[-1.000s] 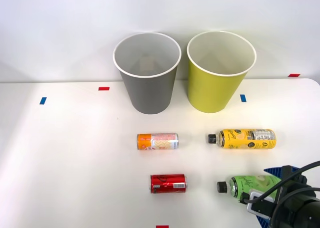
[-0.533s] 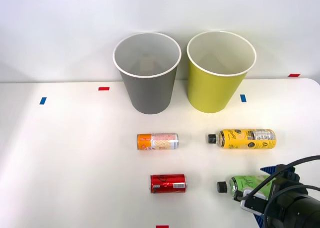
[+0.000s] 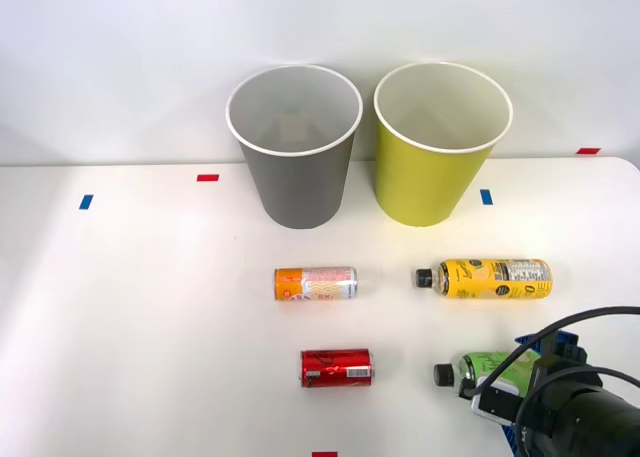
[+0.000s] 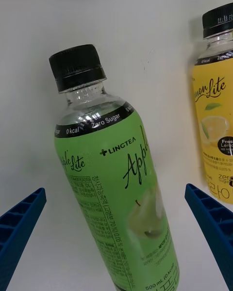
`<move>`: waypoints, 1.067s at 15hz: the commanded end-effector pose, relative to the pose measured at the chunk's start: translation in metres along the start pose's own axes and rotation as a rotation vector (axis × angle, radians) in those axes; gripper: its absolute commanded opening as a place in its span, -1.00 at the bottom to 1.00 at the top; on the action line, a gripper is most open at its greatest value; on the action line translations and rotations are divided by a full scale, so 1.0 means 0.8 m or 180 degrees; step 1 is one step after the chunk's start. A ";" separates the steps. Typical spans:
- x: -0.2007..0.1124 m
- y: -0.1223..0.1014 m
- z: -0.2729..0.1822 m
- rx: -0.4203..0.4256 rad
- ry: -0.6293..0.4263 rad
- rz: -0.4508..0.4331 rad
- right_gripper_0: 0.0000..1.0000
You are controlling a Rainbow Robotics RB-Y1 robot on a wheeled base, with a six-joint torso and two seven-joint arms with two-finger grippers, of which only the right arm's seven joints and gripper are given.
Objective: Put cans in the gray bin, plastic bottles in the light green bin
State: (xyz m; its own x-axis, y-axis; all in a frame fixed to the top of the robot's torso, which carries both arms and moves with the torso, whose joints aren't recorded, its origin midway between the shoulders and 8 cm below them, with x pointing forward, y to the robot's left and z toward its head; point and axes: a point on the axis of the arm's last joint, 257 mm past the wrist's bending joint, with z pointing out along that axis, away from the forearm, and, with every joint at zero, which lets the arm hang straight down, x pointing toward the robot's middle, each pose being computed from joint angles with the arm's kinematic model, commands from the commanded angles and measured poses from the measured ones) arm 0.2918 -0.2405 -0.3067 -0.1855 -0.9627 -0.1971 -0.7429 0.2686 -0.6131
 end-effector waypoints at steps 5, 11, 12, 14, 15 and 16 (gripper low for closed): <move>-0.006 0.002 0.014 -0.0061 0.0022 -0.0035 1.00; -0.007 0.004 0.024 -0.0056 0.0042 -0.0101 1.00; -0.007 0.003 0.024 -0.0052 0.0040 -0.0099 1.00; -0.007 0.003 0.024 -0.0052 0.0040 -0.0108 1.00; -0.007 0.003 0.024 -0.0048 0.0038 -0.0124 1.00; -0.007 0.003 0.024 -0.0048 0.0038 -0.0138 0.48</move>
State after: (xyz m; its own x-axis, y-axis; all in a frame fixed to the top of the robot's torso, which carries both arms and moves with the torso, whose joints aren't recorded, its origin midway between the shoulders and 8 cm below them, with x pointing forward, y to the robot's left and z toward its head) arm 0.3034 -0.2335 -0.3221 -0.1642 -0.9726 -0.1646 -0.7597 0.2311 -0.6078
